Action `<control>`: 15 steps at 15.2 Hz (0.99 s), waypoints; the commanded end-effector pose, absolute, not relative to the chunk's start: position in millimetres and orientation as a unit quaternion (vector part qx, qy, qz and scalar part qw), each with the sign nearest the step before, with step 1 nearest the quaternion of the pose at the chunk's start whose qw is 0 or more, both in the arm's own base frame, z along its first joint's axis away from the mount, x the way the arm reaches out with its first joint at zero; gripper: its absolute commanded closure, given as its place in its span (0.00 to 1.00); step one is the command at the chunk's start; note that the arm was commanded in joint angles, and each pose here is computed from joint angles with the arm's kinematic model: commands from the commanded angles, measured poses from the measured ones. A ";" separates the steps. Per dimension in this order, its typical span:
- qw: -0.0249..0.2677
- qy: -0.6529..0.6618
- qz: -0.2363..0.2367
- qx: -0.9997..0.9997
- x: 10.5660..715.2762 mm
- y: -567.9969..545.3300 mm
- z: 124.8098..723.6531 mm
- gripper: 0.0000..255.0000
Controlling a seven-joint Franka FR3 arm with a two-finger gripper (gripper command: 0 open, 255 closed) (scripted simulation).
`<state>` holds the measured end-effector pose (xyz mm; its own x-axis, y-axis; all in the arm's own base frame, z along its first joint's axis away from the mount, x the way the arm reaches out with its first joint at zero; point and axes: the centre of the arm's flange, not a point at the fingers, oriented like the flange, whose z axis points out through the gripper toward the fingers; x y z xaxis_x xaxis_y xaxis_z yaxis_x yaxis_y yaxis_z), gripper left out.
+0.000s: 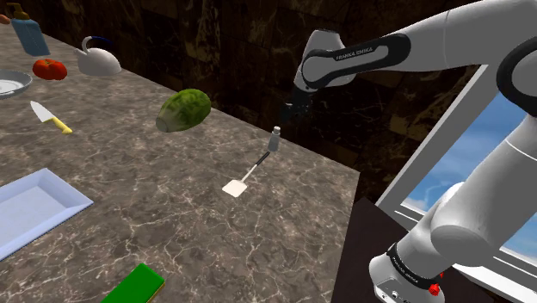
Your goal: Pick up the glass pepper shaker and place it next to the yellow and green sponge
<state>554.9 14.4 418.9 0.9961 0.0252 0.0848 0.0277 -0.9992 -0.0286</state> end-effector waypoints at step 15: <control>0.022 -0.019 -0.043 -0.999 599.7 29.1 347.3 0.00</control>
